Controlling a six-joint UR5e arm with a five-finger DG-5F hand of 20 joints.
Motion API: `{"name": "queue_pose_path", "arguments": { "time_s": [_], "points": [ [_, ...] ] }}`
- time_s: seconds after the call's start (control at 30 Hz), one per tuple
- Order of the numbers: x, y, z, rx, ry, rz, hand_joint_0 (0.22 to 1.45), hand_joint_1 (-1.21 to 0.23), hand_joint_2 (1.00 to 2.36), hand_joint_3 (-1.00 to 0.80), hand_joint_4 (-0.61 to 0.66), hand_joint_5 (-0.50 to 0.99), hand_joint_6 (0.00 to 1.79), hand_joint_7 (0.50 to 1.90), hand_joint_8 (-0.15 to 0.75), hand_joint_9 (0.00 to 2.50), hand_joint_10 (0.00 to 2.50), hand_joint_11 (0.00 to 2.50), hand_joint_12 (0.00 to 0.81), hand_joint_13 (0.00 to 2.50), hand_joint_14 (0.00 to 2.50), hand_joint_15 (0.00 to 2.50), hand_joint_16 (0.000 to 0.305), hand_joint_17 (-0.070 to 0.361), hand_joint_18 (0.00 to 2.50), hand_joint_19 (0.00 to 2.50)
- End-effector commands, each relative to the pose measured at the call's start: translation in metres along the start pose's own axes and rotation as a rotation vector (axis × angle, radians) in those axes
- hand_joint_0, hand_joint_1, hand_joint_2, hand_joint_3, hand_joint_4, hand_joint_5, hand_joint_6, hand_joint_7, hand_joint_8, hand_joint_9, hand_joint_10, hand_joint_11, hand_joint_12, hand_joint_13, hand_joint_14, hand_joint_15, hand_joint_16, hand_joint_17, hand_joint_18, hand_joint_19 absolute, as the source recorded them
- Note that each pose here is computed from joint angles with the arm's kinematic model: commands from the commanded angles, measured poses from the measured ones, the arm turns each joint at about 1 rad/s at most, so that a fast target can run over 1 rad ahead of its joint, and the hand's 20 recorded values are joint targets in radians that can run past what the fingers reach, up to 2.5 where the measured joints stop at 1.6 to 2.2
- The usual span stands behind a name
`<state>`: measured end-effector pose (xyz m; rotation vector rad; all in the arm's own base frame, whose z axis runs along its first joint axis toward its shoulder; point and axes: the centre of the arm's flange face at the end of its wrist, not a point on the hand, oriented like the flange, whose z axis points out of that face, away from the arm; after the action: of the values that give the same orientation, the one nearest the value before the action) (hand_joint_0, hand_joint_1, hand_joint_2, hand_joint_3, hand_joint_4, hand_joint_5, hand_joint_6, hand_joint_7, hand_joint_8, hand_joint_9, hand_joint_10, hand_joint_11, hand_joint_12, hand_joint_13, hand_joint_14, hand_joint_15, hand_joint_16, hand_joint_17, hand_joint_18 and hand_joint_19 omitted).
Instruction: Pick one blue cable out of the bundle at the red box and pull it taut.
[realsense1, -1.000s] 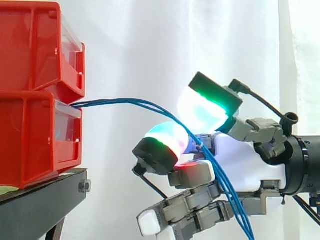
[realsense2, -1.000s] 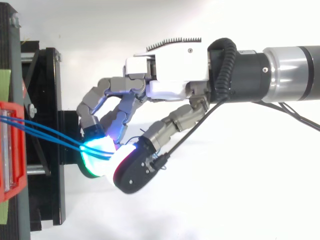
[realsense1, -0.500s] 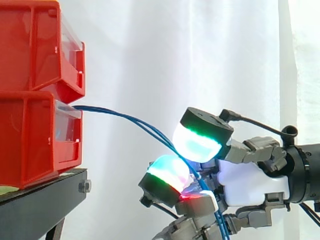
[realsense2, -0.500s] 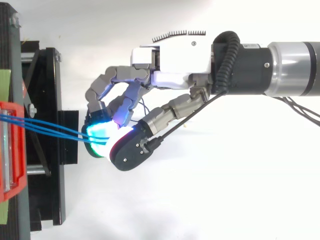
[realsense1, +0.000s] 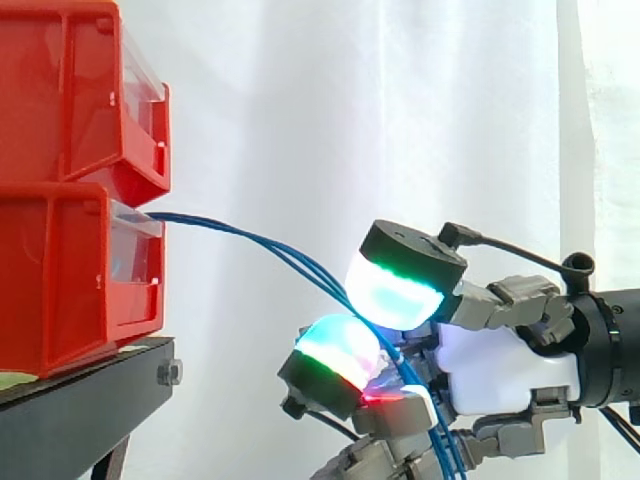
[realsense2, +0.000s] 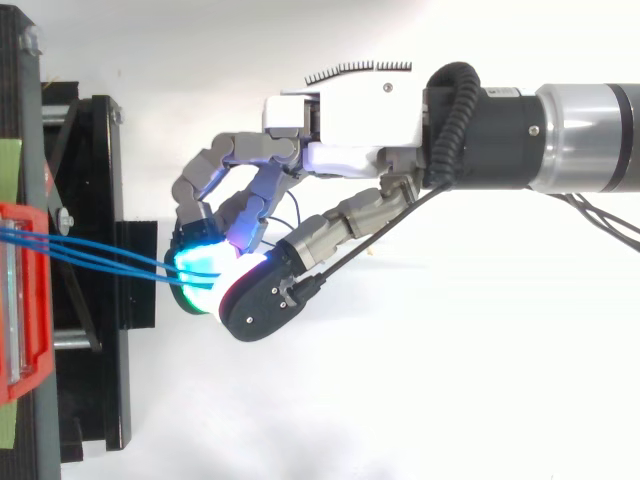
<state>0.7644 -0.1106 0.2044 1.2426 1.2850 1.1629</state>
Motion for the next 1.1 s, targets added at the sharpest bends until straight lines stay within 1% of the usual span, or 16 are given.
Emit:
{"name": "queue_pose_path", "arguments": {
  "time_s": [0.0,0.23,0.43,0.67,0.83,1.07],
  "points": [
    [0.0,-0.001,0.0,0.003,-0.001,-0.015,0.6,-0.75,1.0,-0.42,0.02,-0.16,0.88,1.04,0.228,1.06,0.01,1.29,0.335,0.66,0.02,0.43,0.049,0.11,0.47,0.41],
    [-0.002,-0.002,-0.002,0.018,-0.002,-0.034,0.58,-0.74,1.0,-0.45,0.02,-0.16,0.88,0.99,0.239,1.06,0.01,1.29,0.337,0.66,0.02,0.42,0.049,0.111,0.47,0.41],
    [-0.003,-0.002,-0.003,0.02,-0.004,-0.034,0.54,-0.73,1.0,-0.5,0.03,-0.16,0.87,0.96,0.246,1.05,0.01,1.27,0.347,0.65,0.02,0.43,0.052,0.116,0.47,0.41],
    [-0.009,-0.004,-0.005,0.034,-0.011,-0.032,0.51,-0.71,1.0,-0.5,0.04,-0.16,0.86,0.95,0.263,1.05,0.01,1.26,0.354,0.66,0.02,0.42,0.053,0.12,0.47,0.41],
    [-0.011,-0.004,-0.005,0.036,-0.014,-0.032,0.5,-0.69,1.0,-0.5,0.05,-0.16,0.86,0.94,0.271,1.05,0.01,1.27,0.36,0.65,0.02,0.42,0.055,0.123,0.47,0.42],
    [-0.013,-0.006,-0.008,0.056,-0.013,-0.032,0.49,-0.68,1.0,-0.5,0.05,-0.16,0.85,0.93,0.274,1.05,0.01,1.26,0.363,0.65,0.02,0.42,0.055,0.125,0.46,0.42]
  ]
}}
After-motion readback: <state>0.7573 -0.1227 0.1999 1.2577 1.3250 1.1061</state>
